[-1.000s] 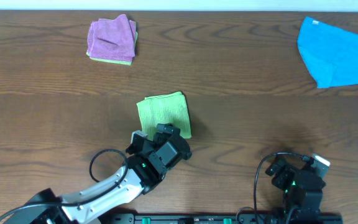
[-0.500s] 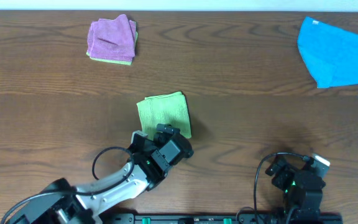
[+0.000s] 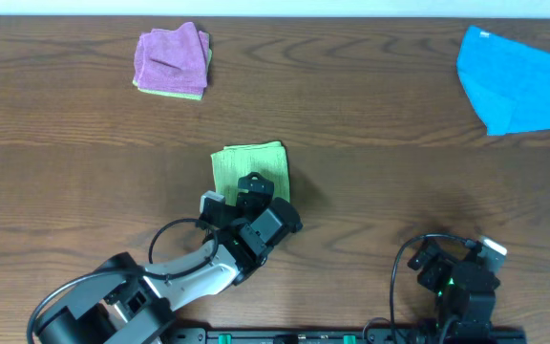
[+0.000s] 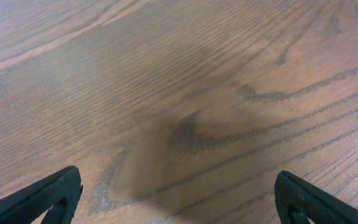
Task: Fold the cloth
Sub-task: 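Reach the left gripper forward and grasp the folded green square, then lift the green square with the left gripper toward the pink stack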
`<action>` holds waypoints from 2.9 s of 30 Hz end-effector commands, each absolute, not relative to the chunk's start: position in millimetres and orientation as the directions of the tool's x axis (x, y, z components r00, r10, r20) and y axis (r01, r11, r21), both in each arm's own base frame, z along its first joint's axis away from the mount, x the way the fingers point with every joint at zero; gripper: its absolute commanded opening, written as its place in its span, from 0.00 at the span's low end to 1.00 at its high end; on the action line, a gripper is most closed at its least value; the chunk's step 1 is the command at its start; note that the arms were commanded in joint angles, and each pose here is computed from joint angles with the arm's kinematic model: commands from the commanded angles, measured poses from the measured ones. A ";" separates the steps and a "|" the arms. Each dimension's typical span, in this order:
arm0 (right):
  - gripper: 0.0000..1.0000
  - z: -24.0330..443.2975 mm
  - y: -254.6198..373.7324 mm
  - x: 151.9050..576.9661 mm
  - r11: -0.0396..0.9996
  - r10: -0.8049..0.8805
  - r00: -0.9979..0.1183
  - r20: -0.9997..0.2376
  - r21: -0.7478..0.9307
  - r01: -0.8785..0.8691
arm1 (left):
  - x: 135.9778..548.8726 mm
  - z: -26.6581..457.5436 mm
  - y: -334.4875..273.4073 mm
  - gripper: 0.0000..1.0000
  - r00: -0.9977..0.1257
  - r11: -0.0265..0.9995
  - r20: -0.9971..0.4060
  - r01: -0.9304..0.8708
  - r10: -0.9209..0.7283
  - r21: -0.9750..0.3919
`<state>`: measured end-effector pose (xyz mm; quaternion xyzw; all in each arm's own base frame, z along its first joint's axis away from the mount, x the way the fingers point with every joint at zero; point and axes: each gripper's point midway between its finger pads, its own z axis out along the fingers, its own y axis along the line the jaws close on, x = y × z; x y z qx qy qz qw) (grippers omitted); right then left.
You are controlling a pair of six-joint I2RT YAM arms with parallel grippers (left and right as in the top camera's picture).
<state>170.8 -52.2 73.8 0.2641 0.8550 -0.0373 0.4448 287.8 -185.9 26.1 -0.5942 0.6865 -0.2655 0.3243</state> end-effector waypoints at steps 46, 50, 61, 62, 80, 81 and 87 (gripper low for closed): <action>0.99 71.2 -54.1 169.9 0.849 0.429 -0.457 -0.779 0.175 0.499 | 354.0 219.9 -77.5 0.06 0.310 -0.361 0.305 -0.143 -0.901 -0.922; 0.99 71.2 -54.1 169.9 0.849 0.429 -0.457 -0.779 0.175 0.499 | 383.3 242.1 -59.6 0.06 0.309 -0.333 0.279 -0.139 -0.909 -0.933; 0.99 71.2 -54.2 169.9 0.849 0.429 -0.456 -0.779 0.175 0.499 | 477.1 312.1 -12.3 0.06 0.286 -0.115 0.076 -0.122 -0.955 -0.986; 0.99 71.2 -54.2 169.8 0.849 0.429 -0.457 -0.779 0.175 0.499 | 486.0 310.3 -11.5 0.06 0.282 -0.116 0.076 -0.127 -0.956 -0.985; 0.99 71.2 -54.1 169.9 0.849 0.429 -0.457 -0.779 0.175 0.499 | 623.9 251.8 10.0 0.06 0.284 -0.131 0.084 -0.151 -0.955 -0.980; 0.99 71.2 -54.2 169.8 0.849 0.429 -0.457 -0.779 0.175 0.499 | 626.0 250.2 11.4 0.06 0.279 -0.132 0.087 -0.145 -0.956 -0.981; 0.99 71.2 -54.2 169.9 0.849 0.429 -0.456 -0.779 0.175 0.499 | 640.6 242.2 10.8 0.06 0.251 -0.067 0.041 -0.095 -0.967 -0.993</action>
